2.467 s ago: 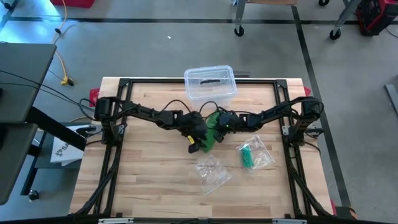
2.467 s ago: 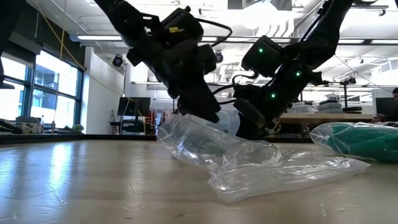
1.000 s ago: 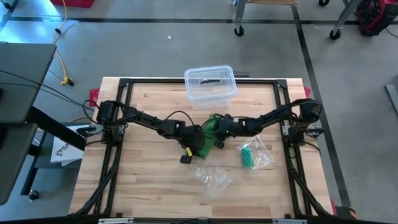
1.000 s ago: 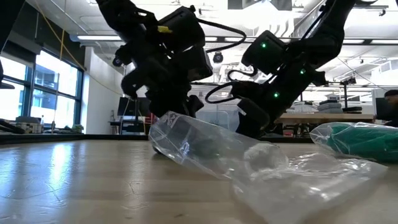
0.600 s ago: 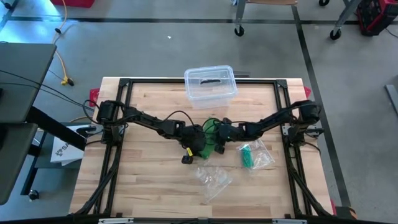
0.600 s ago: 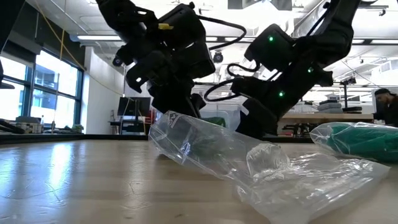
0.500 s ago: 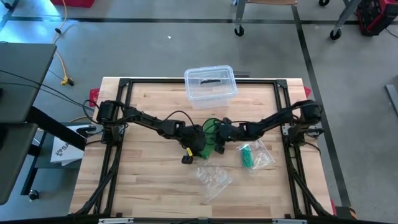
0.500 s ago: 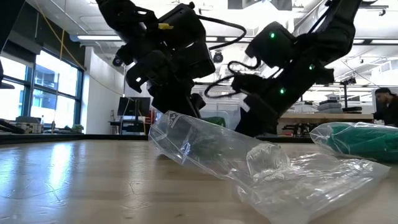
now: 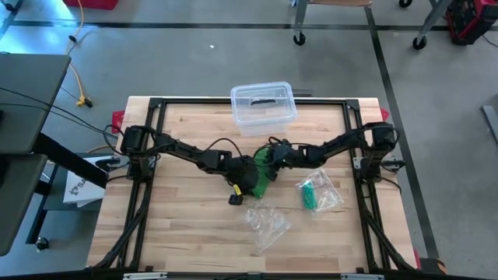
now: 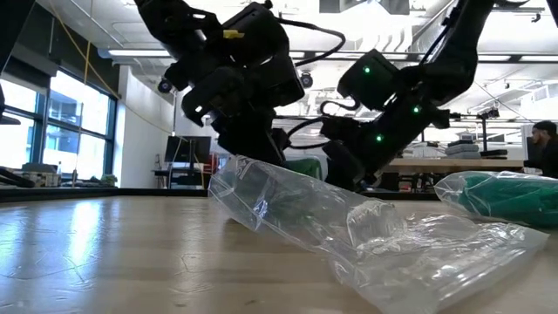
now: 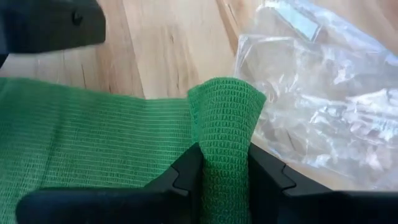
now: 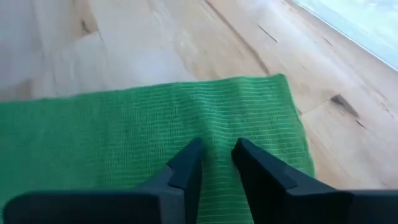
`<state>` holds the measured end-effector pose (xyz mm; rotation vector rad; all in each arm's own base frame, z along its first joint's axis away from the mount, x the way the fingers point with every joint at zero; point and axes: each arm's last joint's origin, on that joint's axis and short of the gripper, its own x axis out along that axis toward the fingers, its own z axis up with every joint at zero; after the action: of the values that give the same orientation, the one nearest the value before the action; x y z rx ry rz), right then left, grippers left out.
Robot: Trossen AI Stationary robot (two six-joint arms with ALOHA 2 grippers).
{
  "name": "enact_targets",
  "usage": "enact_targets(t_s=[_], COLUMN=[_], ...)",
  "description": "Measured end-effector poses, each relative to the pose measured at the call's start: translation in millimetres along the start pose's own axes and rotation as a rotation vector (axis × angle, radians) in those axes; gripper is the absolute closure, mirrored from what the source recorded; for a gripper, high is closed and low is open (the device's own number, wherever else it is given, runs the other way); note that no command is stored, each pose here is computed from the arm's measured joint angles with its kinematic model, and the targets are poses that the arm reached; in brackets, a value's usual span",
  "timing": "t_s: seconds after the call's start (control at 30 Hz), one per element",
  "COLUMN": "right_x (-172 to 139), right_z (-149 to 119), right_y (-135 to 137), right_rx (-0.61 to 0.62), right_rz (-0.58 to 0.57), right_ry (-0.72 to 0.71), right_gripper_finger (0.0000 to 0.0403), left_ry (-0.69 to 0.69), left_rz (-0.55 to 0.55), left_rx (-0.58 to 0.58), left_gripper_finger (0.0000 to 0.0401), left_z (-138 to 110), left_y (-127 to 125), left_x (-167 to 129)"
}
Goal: Roll bandage
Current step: Roll the green bandage
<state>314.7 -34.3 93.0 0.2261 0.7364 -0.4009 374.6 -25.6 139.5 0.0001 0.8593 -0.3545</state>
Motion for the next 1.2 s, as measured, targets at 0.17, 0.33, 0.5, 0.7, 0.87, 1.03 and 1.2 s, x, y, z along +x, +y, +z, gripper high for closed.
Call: enact_targets(t_s=[0.17, 0.33, 0.5, 0.7, 0.87, 1.03, 1.2], right_x=[3.1, 2.4, 2.5, 2.6, 2.5, 2.5, 2.5], right_z=[-1.9, -2.0, -2.5, -2.8, -3.1, -3.3, -3.4], right_y=[-1.4, 2.3, 2.2, 2.4, 2.6, 2.6, 2.6], right_rx=[0.019, 0.013, 0.02, 0.039, 0.038, 0.038, 0.037], right_rz=[0.003, 0.015, 0.02, 0.028, 0.032, 0.033, 0.033], right_ry=[0.01, 0.001, 0.005, 0.01, 0.014, 0.017, 0.017], right_gripper_finger=[0.0325, 0.0327, 0.0327, 0.0327, 0.0328, 0.0328, 0.0328], left_ry=[-0.003, 0.008, 0.0, -0.034, 0.024, 0.137, 0.124], left_rz=[-0.006, -0.044, -0.049, -0.036, -0.003, 0.188, 0.326], left_rx=[-0.019, -0.059, -0.075, 0.024, 0.214, 0.41, 0.406], left_gripper_finger=[0.0314, 0.0266, 0.0203, 0.0164, 0.0165, 0.0166, 0.0166], left_z=[-0.2, -5.3, -5.8, 1.7, 1.8, -2.8, 1.1], left_y=[1.6, 9.4, 17.0, 17.9, 5.0, -11.4, -14.9], left_x=[0.3, 3.8, 1.0, -12.4, -17.8, -10.8, -6.0])
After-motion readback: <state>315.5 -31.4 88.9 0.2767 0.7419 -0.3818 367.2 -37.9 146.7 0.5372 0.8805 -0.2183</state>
